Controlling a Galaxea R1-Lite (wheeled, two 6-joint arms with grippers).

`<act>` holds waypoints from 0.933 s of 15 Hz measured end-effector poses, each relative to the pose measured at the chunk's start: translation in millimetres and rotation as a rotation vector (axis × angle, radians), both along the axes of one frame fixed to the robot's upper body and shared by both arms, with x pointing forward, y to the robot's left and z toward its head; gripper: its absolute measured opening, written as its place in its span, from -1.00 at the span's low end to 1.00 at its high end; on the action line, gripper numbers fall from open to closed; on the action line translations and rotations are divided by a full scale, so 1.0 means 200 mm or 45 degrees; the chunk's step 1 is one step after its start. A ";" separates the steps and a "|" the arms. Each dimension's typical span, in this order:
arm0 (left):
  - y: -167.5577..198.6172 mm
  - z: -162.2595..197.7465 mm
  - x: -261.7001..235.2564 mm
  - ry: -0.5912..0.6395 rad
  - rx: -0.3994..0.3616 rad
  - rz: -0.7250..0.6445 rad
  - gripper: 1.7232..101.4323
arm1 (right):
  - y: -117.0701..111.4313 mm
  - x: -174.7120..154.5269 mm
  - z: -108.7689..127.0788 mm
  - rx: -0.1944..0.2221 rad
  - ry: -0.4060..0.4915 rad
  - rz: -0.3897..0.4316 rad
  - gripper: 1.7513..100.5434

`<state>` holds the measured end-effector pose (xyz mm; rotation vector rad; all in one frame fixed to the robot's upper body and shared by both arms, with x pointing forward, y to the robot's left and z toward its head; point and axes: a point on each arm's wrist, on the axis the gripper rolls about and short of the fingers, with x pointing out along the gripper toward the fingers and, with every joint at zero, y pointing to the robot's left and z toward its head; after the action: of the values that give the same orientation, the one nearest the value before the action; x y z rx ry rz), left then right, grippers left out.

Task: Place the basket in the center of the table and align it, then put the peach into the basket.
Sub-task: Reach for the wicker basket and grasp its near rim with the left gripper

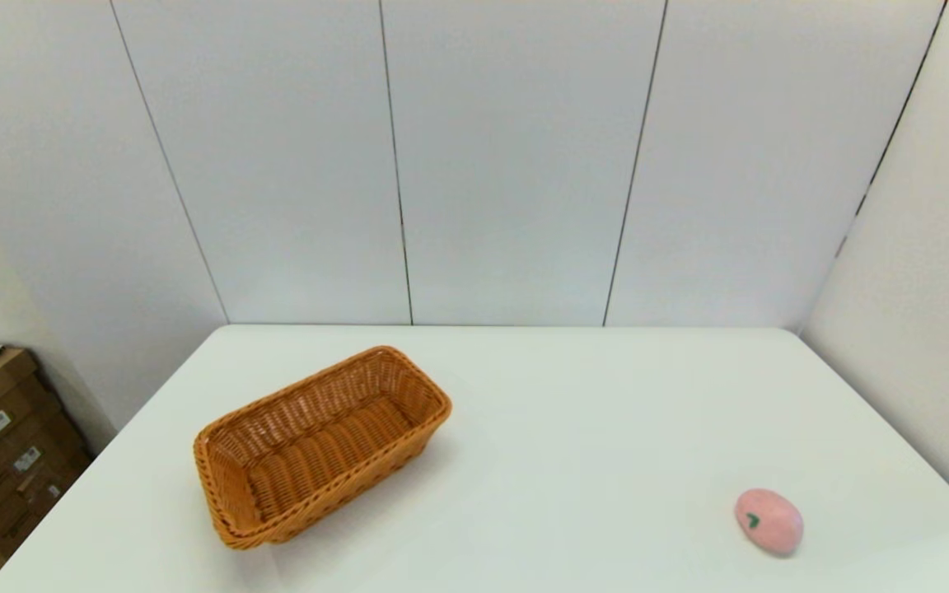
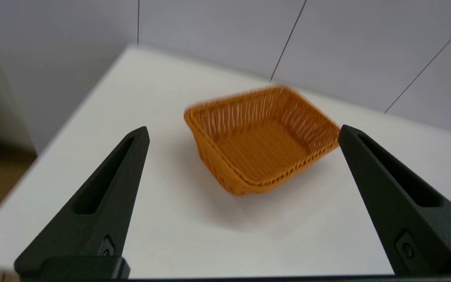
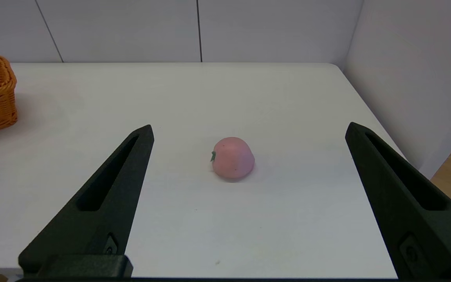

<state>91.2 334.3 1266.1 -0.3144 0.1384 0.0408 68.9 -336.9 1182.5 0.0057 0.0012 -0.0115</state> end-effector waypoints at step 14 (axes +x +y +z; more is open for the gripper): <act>-0.05 -0.44 1.18 1.312 -0.503 0.243 0.93 | 0.00 0.00 0.00 0.004 0.002 -0.002 0.93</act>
<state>327.7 325.3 1178.2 -0.6797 1.1482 0.3682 69.0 -337.0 1182.2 0.0089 0.0031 -0.0130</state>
